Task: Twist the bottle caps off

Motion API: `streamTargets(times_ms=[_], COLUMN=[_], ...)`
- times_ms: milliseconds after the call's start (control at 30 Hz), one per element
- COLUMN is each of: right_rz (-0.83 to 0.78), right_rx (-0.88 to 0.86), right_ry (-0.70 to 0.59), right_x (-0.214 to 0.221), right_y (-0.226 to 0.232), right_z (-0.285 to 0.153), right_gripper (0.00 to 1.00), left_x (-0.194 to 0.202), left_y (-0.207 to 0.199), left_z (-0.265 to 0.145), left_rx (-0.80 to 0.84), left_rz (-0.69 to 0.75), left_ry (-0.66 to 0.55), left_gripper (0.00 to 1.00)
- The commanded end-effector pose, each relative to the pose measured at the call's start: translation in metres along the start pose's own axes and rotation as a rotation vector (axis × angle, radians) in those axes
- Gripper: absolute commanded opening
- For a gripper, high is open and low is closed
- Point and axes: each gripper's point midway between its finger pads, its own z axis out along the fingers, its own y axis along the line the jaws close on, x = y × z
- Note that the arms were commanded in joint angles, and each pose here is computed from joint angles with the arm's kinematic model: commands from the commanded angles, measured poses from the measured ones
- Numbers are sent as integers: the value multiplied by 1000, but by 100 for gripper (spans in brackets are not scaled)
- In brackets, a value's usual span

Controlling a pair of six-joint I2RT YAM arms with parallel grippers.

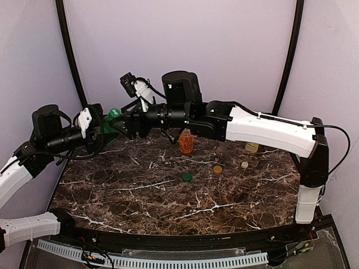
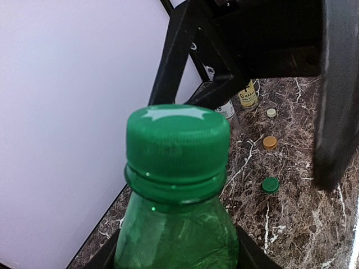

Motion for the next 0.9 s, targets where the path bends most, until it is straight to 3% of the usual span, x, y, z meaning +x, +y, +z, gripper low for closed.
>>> streamTargets(times_ms=[0,100,567,700,800,867], right_rz=[-5,-33,-69,-95,-135,-152], right_rx=[75,94,116,111,104,103], right_ry=[-27,-45,-58,-63,-64,-61], right_x=[-8,-9,-6,-8,-9,-7], right_y=[-7,-7,-11,-10,-9,-9], right_z=[6,13,23,27,28,28], right_gripper=[58,48,43,31,3,0], left_x=[6,8,12,13,13,12], left_y=[-4,-6,-9,-10,-12,-13], left_z=[-1,0,0,-1,-1,-2], left_rx=[10,21,30,32,39,41], left_rz=[19,22,25,26,23,20], left_ry=[23,23,27,29,28,23], left_gripper=[32,32,32,32,31,31])
